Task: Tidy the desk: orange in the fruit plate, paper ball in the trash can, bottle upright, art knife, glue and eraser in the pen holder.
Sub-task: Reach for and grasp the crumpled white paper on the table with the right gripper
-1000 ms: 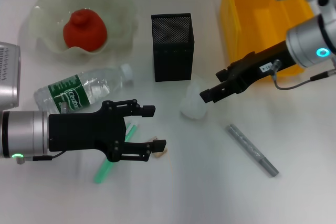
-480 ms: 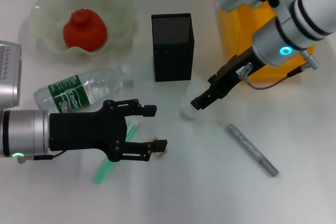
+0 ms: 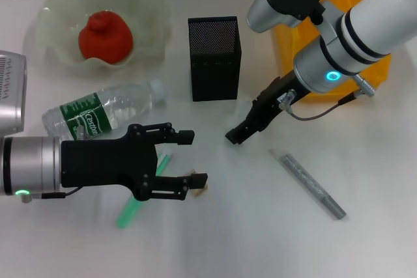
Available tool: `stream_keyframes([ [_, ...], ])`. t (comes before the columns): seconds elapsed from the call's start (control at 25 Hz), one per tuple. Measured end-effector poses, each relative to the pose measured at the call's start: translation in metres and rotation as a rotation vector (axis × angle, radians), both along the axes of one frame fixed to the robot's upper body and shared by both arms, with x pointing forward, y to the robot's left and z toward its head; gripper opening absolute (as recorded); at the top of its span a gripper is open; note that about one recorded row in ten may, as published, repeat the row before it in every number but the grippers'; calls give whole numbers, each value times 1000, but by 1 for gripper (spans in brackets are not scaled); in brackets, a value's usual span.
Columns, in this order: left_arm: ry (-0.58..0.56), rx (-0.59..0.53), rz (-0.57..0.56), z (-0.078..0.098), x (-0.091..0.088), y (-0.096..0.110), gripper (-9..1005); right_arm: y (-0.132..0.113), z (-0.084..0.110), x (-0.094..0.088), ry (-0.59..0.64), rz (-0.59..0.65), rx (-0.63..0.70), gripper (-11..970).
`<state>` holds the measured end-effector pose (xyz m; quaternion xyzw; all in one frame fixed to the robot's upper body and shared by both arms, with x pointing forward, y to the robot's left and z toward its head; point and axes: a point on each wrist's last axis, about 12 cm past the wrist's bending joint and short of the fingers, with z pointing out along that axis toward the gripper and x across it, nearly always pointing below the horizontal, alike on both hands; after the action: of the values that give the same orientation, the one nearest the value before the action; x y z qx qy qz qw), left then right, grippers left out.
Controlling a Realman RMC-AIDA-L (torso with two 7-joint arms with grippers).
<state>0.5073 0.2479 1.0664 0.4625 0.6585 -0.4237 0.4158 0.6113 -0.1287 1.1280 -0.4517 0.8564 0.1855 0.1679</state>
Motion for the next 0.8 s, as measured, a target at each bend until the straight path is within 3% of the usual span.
stream_keyframes([
  [0.72, 7, -2, 2, -1, 0, -1, 765, 0, -6, 1, 23, -4, -12, 840],
  [0.8, 7, -2, 2, -1, 0, -1, 764, 0, -6, 1, 23, -4, -12, 795],
])
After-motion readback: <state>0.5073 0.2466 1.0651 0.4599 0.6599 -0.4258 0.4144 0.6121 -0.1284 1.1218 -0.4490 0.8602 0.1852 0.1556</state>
